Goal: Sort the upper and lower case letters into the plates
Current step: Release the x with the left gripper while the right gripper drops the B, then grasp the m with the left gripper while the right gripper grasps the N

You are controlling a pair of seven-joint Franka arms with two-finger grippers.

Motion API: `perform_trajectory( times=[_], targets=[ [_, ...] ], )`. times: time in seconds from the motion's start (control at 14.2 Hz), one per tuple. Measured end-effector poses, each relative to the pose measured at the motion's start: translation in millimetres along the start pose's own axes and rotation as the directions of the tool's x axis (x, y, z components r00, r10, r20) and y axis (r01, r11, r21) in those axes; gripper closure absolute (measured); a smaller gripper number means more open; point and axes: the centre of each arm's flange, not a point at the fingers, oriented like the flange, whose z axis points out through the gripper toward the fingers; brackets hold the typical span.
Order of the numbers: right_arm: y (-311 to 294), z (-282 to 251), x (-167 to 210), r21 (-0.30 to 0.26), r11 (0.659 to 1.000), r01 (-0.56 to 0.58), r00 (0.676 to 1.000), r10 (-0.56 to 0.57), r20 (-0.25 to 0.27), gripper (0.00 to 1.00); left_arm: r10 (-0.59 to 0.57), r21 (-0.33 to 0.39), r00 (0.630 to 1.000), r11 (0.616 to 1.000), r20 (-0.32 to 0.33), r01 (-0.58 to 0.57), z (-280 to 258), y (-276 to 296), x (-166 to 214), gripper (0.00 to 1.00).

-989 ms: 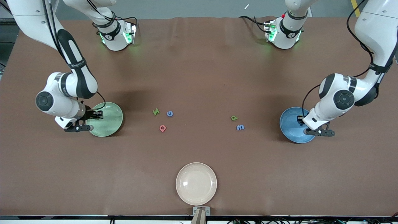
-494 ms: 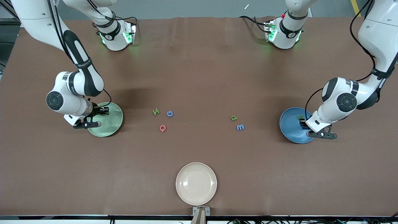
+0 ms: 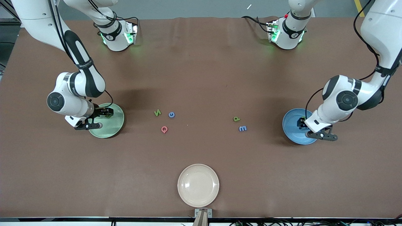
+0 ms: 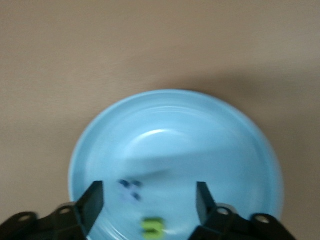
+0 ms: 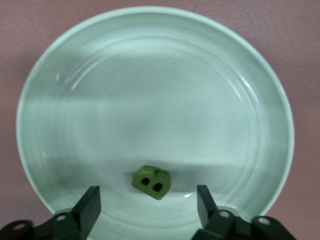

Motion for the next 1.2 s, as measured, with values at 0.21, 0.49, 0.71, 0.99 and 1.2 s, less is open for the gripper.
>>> perform_trajectory(
  times=[0.21, 0.49, 0.71, 0.99, 1.2],
  targets=[
    [-37.5, -9.7, 8.2, 0.019, 0.997, -0.072, 0.997, 0.072, 0.0, 0.0, -0.092, -0.025, 0.995, 0.996, -0.029, 0.091, -35.9, 68.7, 5.0, 0.0],
    [-115.0, -16.5, 9.9, 0.022, 0.972, -0.235, 0.972, 0.236, -0.007, 0.0, -0.227, -0.082, 0.973, 0.971, -0.036, 0.224, -49.6, 171.3, 10.1, 0.0],
    [-151.4, -16.1, 5.2, 0.027, 0.956, -0.292, 0.956, 0.293, -0.005, 0.0, -0.367, -0.148, 0.93, 0.92, -0.006, 0.362, -48.3, 227.8, 26.1, 0.0],
    [-170.7, -15.4, 1.6, 0.025, 0.933, -0.358, 0.934, 0.358, -0.007, 0.0, -0.448, -0.088, 0.894, 0.89, 0.018, 0.447, -0.1, 262.8, 37.7, 0.0],
    [-168.0, -20.1, 5.5, 0.028, 0.931, -0.365, 0.931, 0.365, -0.018, 0.0, -0.448, -0.059, 0.894, 0.892, 0.019, 0.449, 17.5, 275.7, 35.7, 0.04]
  ],
)
